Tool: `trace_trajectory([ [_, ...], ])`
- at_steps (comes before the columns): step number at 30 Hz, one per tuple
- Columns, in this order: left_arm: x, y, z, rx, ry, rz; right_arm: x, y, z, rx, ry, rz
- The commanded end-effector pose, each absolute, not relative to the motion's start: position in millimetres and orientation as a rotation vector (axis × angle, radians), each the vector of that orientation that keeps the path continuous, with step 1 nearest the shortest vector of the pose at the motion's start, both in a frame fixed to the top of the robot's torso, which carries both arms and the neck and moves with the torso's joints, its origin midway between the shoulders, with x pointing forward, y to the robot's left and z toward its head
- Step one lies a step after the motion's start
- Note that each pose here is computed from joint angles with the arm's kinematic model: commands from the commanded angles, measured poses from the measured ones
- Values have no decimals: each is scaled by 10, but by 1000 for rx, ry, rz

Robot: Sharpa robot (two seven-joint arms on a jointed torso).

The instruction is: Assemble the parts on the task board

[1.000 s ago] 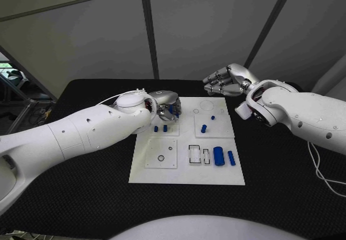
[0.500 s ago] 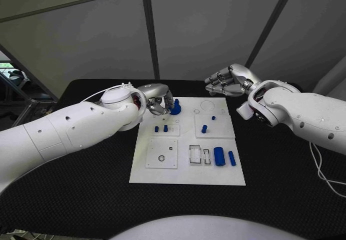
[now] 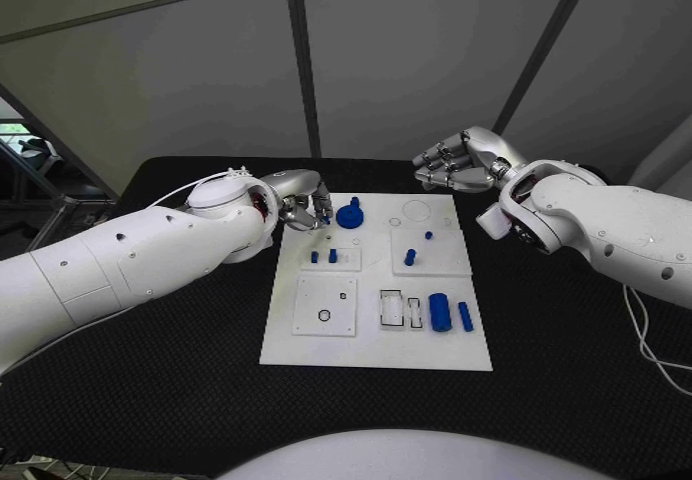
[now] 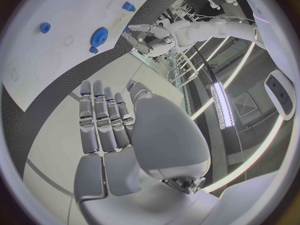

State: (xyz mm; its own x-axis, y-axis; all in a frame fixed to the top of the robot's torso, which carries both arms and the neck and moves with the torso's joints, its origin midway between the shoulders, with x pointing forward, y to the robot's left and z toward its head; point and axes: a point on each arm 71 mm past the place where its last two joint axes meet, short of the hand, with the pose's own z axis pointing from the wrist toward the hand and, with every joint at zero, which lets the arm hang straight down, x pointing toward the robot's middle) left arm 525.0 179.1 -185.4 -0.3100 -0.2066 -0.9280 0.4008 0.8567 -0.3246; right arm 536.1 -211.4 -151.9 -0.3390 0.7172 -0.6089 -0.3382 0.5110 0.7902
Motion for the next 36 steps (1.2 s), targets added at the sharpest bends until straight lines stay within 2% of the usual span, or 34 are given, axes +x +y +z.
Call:
trace_trajectory([
  [1, 5245, 1813, -1899, 127, 1815, -605, 5361, -2112, -1505, 327, 1570, 1122],
  [14, 5238, 1797, -2006, 124, 1845, -605, 5360, -2110, -1505, 327, 1570, 1123],
  [36, 5230, 1751, -2069, 144, 1887, -609, 5359, -2102, -1505, 326, 1570, 1124],
])
